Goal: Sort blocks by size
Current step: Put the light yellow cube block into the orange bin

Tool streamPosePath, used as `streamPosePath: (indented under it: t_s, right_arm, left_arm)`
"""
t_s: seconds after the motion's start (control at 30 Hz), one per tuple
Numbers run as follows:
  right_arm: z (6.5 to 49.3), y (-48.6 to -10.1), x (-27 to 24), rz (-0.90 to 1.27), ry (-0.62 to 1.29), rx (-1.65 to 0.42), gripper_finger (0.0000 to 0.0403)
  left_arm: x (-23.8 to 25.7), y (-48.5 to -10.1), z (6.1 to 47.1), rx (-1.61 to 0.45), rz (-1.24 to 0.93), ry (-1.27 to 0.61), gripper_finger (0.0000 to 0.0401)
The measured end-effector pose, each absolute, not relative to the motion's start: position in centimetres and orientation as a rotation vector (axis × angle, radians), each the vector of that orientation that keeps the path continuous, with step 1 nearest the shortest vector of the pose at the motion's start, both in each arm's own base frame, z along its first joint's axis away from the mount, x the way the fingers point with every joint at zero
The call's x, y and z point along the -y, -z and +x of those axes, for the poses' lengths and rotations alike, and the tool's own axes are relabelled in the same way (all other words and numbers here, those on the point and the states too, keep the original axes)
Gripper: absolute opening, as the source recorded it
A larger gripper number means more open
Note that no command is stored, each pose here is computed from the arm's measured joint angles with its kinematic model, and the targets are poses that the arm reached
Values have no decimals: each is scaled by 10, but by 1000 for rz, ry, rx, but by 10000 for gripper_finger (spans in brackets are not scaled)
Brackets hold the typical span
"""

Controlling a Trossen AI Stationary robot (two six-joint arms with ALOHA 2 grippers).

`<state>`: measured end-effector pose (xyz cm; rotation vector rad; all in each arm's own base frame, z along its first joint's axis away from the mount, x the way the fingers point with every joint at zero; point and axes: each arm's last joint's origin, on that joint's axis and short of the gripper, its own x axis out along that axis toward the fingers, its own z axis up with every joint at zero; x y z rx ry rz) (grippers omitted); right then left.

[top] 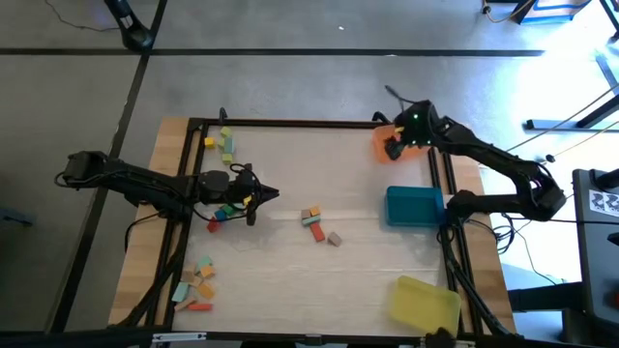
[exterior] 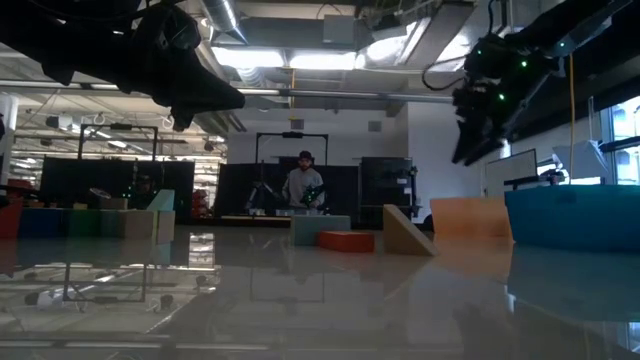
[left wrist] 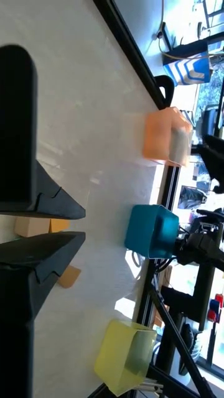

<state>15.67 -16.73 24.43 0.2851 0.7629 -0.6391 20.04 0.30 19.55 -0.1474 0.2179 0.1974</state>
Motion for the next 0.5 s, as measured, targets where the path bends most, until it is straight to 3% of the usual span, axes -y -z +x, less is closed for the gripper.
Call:
streamPosePath:
  t_s: [0.2, 0.5]
  right_arm:
    - [193, -250, 132, 215, 325, -674, 261]
    - [230, -263, 80, 60, 76, -537, 253]
  left_arm:
    - [-3, -195, 200, -218, -146, -197, 31]
    - [-3, -195, 200, -220, -128, -195, 31]
